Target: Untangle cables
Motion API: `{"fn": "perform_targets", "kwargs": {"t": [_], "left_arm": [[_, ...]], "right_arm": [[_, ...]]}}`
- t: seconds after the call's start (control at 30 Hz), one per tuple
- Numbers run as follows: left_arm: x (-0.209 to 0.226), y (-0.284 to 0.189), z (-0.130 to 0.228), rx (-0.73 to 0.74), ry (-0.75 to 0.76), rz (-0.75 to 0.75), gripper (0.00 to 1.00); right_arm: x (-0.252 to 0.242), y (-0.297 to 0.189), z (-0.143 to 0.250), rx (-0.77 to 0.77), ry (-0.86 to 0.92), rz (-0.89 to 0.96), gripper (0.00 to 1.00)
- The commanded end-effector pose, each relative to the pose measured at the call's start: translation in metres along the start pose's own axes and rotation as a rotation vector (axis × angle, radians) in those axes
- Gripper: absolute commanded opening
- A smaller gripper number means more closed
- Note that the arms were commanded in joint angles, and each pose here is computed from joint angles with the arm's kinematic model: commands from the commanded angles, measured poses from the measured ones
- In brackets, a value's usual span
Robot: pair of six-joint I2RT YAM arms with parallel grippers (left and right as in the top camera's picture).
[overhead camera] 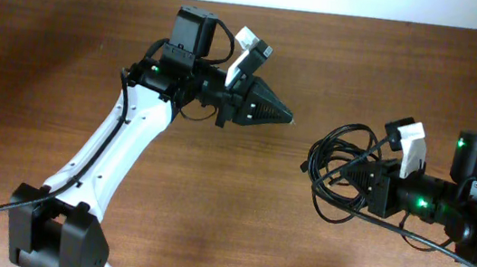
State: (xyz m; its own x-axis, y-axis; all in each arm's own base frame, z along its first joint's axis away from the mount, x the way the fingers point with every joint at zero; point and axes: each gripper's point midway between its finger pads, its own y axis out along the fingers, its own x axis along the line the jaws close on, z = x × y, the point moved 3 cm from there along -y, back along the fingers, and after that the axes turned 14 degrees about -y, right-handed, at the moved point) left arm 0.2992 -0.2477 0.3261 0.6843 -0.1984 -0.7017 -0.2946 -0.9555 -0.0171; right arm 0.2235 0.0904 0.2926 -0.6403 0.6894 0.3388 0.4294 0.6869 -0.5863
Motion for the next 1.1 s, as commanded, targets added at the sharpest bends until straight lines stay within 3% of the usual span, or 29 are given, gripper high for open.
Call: {"fn": "perform_targets", "kwargs": {"t": [0.0, 0.13, 0.4, 0.5, 0.57, 0.67, 0.7, 0.77, 0.9, 1.07], "left_arm": [[-0.012, 0.000, -0.005, -0.001, -0.006, -0.026, 0.00], [0.008, 0.003, 0.008, 0.019, -0.124, -0.169, 0.00], [0.000, 0.054, 0.031, 0.138, -0.158, -0.156, 0.00], [0.006, 0.059, 0.035, 0.142, -0.262, -0.215, 0.00], [0.009, 0.061, 0.036, 0.137, -0.343, -0.254, 0.10], [0.007, 0.068, 0.038, 0.147, -0.366, -0.245, 0.17], [0.012, 0.067, 0.038, 0.132, -0.424, -0.288, 0.24], [0.022, 0.065, 0.033, 0.086, -0.516, -0.362, 0.49], [0.019, 0.069, 0.015, 0.029, -0.529, -0.328, 1.00], [0.003, 0.075, -0.015, -0.026, -0.463, -0.215, 0.99]], "right_arm": [[0.004, -0.008, -0.013, -0.044, -0.035, 0.010, 0.04], [0.004, -0.011, -0.022, -0.070, -0.062, 0.021, 0.04], [-0.001, -0.012, -0.033, -0.112, -0.110, 0.049, 0.04], [-0.009, -0.014, -0.042, -0.143, -0.143, 0.106, 0.04], [-0.014, -0.017, -0.052, -0.183, -0.139, 0.134, 0.04], [-0.016, -0.021, -0.071, -0.265, -0.106, 0.147, 0.04], [-0.017, -0.023, -0.078, -0.298, -0.079, 0.147, 0.04], [-0.016, -0.026, -0.086, -0.335, -0.035, 0.138, 0.04], [-0.017, -0.029, -0.094, -0.376, 0.016, 0.130, 0.04], [-0.016, -0.034, -0.106, -0.434, 0.129, 0.102, 0.04]]}}
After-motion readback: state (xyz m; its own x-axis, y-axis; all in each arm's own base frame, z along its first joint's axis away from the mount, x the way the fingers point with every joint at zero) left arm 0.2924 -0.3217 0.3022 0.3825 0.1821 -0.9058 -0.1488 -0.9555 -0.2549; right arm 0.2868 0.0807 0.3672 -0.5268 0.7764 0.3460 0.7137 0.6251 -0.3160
